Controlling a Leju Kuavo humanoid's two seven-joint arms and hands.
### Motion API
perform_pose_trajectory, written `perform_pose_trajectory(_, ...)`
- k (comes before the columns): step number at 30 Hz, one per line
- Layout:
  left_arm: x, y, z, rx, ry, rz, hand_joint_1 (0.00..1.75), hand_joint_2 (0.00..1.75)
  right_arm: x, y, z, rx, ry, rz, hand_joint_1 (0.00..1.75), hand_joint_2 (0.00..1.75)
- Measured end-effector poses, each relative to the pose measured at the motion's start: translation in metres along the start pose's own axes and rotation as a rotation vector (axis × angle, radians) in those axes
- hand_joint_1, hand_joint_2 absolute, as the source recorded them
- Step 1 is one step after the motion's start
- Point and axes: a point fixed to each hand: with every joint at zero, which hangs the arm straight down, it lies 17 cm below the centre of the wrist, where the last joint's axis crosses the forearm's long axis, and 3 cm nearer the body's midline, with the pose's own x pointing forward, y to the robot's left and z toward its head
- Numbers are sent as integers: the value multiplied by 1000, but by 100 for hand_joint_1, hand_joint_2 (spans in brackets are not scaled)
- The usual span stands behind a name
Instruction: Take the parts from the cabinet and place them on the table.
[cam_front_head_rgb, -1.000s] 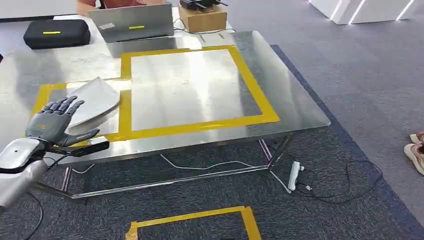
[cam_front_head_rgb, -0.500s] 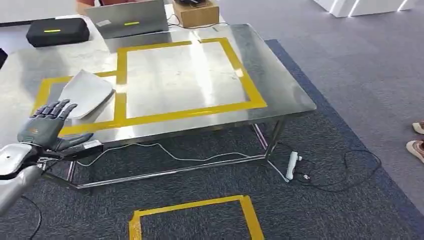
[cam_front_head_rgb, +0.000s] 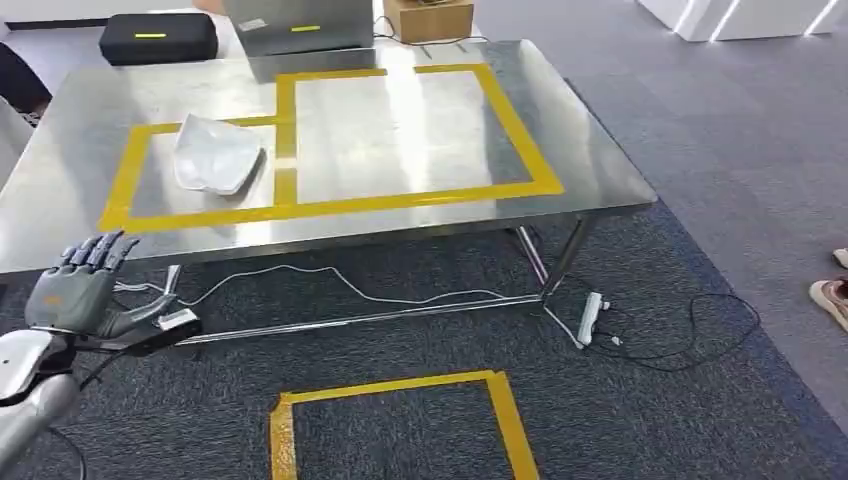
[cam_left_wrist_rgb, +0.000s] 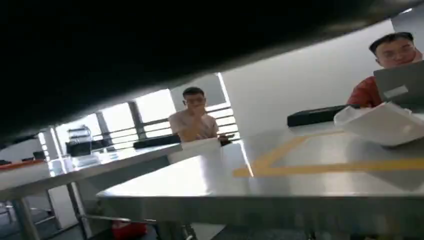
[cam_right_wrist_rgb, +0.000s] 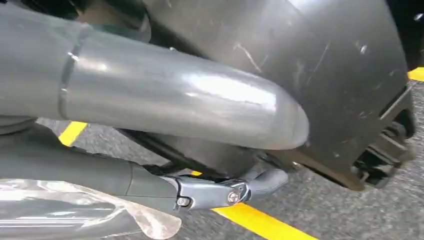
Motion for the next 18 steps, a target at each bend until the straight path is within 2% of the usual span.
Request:
perform_pose_trajectory(8,-4,-58,85,-133,119,125,0,0,-7,-1,5,8,-8,-38,0,0)
perform_pose_trajectory(18,19,-170,183,-411,303,304,0,0,-18,-2,9,13,2,-56,0,0)
